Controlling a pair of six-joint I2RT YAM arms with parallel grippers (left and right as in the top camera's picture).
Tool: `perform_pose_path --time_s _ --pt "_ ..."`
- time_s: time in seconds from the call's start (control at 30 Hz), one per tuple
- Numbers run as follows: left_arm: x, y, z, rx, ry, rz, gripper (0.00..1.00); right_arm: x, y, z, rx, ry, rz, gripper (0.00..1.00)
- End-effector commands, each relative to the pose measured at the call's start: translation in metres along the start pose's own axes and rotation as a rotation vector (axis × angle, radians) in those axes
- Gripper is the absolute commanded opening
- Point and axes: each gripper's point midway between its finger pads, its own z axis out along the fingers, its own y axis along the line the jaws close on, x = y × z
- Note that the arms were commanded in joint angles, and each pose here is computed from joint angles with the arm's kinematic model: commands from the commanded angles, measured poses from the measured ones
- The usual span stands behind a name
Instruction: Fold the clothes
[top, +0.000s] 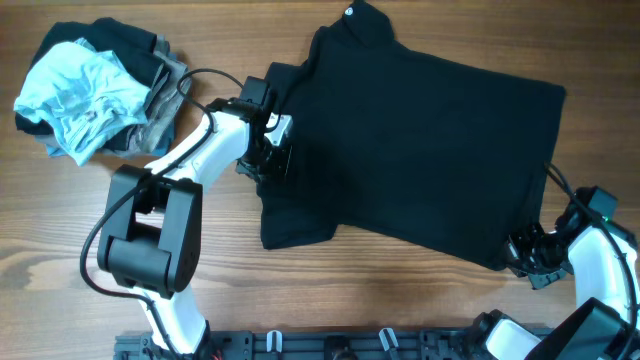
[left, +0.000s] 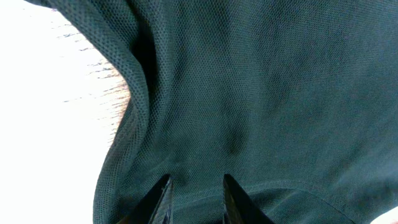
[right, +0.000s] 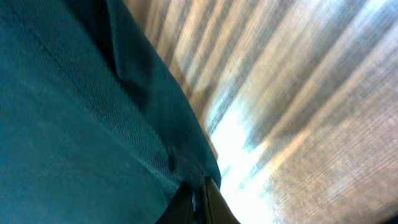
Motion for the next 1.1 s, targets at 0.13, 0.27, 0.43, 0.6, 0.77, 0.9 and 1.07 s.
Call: perform_pose_path --time_s 0.13,0.27,0.43,0.6,0.77,0.9,1.07 --pt "-0.004 0.002 0.004 0.001 -0.010 0.015 0.28 -0.016 -0.036 -0.018 0.198 -0.088 0.192 0.08" --pt "-0.003 0.002 0.003 0.001 -0.006 0.014 0.36 -0.014 -0.036 -0.018 0.200 -0.078 0.187 0.35" --pt "-0.008 0.006 -0.013 0.003 -0.046 -0.002 0.55 -0.038 0.004 -0.025 0.009 -0.128 0.064 0.16" --pt "-0.016 0.008 -0.060 0.019 -0.162 -0.017 0.50 -0.007 0.047 -0.027 -0.235 0.022 -0.167 0.04" --pt "-0.021 0.006 -0.071 0.021 -0.204 -0.010 0.35 -0.007 -0.021 0.008 0.082 -0.054 0.186 0.15" --pt "-0.020 0.007 -0.071 0.021 -0.202 -0.011 0.40 -0.036 -0.057 -0.004 0.260 -0.232 0.282 0.18" --pt "-0.021 0.007 -0.071 0.021 -0.204 -0.010 0.51 -0.063 -0.008 -0.023 0.010 -0.221 0.107 0.19"
